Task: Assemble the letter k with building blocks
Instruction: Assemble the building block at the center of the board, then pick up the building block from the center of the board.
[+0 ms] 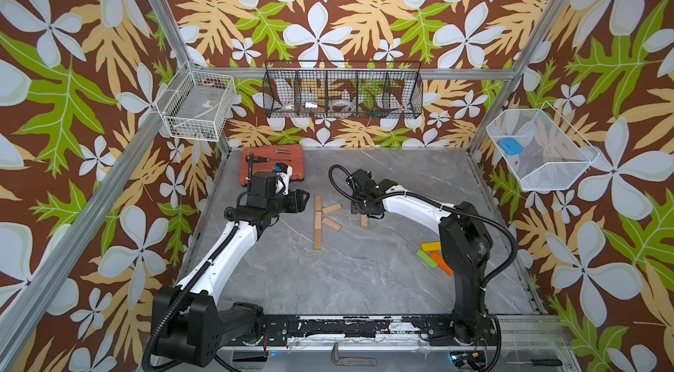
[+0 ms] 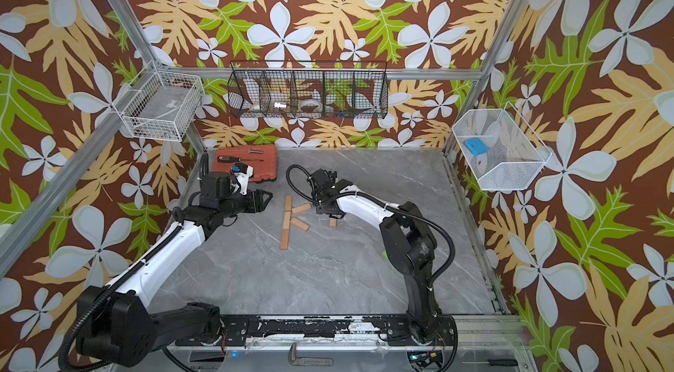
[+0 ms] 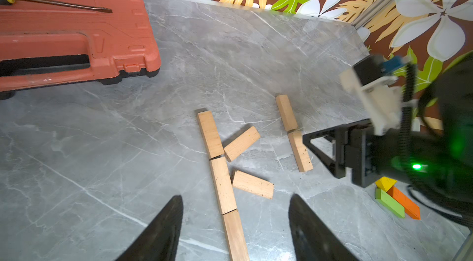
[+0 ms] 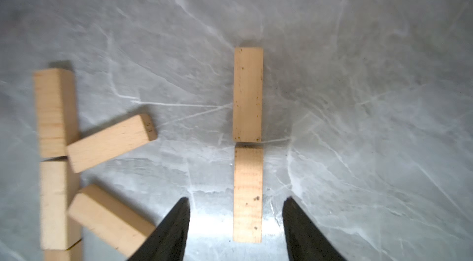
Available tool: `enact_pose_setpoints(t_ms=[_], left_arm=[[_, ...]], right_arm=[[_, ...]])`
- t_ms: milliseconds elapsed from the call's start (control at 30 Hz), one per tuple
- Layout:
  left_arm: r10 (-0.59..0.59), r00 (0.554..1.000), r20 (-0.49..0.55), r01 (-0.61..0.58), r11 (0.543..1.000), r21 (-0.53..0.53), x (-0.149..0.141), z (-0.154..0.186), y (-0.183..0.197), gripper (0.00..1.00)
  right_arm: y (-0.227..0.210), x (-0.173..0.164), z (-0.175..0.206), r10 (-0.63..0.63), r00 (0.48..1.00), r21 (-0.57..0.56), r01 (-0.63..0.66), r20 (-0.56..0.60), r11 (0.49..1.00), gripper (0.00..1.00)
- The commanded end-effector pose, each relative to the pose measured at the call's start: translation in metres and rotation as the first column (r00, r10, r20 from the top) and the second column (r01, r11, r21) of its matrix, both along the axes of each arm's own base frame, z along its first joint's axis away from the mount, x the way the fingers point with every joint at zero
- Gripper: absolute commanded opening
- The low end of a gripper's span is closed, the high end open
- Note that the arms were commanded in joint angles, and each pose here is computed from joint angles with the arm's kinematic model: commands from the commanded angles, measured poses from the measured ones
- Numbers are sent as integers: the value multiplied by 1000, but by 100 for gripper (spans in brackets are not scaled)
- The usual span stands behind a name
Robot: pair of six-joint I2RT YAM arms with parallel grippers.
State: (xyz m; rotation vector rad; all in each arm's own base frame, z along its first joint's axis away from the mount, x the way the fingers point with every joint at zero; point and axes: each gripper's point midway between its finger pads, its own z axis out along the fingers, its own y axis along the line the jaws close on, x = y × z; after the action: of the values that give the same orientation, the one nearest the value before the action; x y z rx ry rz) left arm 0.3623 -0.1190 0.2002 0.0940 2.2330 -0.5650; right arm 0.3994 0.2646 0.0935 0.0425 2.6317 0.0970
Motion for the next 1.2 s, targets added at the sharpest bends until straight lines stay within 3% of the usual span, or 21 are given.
enact_pose_setpoints(t_ms=[0,133,300,500,567,633,667,767,933,1167], left_arm=[[-27,999,20,27,1000,-13,0,6,-4,67],[-96,994,56,99,994,-53,-7,16,-16,68],[-208,974,91,219,966,-137,-19,29,-37,70],[-348,915,204,389,894,-223,-42,60,-62,82],[-380,893,243,431,876,-216,-51,68,-69,87],[-403,877,263,459,865,-202,-58,71,-74,99],[-410,871,269,467,862,-197,-60,73,-76,100],[-399,875,273,455,870,-187,-60,73,-74,100],[-376,888,265,428,886,-177,-56,71,-70,100],[-363,892,270,416,893,-173,-57,73,-68,100]], right_arm=[[-15,0,26,13,999,-47,-11,47,999,62],[-36,-10,65,155,980,-116,-141,122,983,62],[-82,-48,96,390,913,-276,-346,122,897,63],[-175,-87,85,396,914,-406,-395,-84,824,65],[-195,-99,80,421,898,-493,-427,-130,758,65],[-197,-117,68,494,853,-481,-508,-167,714,64],[-201,-127,62,512,837,-481,-536,-194,694,64],[-210,-155,42,530,797,-444,-602,-289,663,66],[-199,-190,3,614,719,-306,-694,-326,651,62],[-213,-201,-17,614,688,-337,-725,-386,601,57]])
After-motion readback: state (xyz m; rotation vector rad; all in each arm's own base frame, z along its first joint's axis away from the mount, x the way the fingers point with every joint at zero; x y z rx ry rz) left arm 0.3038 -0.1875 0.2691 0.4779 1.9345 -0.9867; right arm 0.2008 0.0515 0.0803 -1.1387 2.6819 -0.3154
